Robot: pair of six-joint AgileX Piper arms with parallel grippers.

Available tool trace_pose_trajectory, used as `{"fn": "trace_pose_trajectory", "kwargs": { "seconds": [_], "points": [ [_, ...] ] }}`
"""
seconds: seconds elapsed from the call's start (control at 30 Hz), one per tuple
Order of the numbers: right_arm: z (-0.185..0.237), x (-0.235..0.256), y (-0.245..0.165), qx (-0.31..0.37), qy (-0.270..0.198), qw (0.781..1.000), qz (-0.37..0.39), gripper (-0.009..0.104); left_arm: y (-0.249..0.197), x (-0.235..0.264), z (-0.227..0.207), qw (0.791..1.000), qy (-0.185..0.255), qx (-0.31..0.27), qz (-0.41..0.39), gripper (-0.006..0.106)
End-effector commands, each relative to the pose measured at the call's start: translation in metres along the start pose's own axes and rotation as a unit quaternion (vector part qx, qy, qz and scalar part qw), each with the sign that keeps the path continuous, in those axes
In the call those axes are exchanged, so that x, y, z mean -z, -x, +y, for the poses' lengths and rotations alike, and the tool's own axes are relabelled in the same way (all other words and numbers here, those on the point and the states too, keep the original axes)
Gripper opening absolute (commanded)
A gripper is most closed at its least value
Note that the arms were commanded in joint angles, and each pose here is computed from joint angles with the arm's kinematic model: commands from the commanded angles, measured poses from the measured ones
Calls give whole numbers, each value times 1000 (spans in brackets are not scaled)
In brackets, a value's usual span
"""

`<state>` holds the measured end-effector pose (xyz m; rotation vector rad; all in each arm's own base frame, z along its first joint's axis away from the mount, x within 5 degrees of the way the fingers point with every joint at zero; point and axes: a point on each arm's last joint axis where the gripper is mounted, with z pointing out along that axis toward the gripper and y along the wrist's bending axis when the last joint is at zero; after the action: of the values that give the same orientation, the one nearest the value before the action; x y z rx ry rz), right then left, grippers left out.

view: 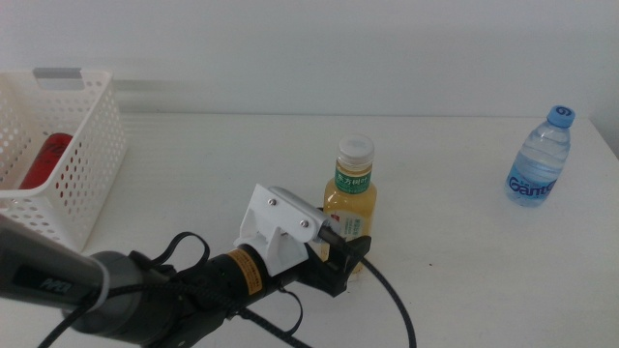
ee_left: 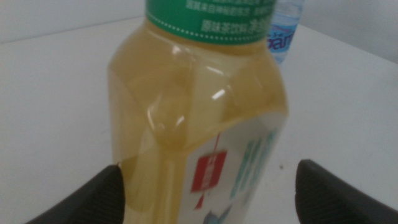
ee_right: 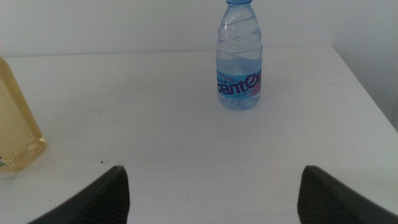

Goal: Use arms to grab the bottles and put them into the dustbin to the left of the table.

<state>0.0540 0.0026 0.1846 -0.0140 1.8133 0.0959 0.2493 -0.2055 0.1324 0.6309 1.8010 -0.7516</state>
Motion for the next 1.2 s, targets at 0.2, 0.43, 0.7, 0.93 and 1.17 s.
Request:
{"fn": "trace_pose_trajectory", "kwargs": {
  "seconds": [0.2,0.43,0.7,0.93,1.17],
  "points": [
    [-1,0,0,4,-4,1000,-6,82,4,-15,3,1000,-5,9,-18,94],
    [-1,0,0,4,-4,1000,-6,82,4,-29,7,1000,-4,11,-23,94],
    [-1,0,0,4,-4,1000,-6,82,0,-50,15,1000,6,6,-25,93],
    [-1,0,0,4,-4,1000,-6,82,-3,-55,20,1000,8,-8,-2,55],
    [-1,0,0,4,-4,1000,-6,82,15,-38,11,998,-62,-15,23,-2]
  ]
}}
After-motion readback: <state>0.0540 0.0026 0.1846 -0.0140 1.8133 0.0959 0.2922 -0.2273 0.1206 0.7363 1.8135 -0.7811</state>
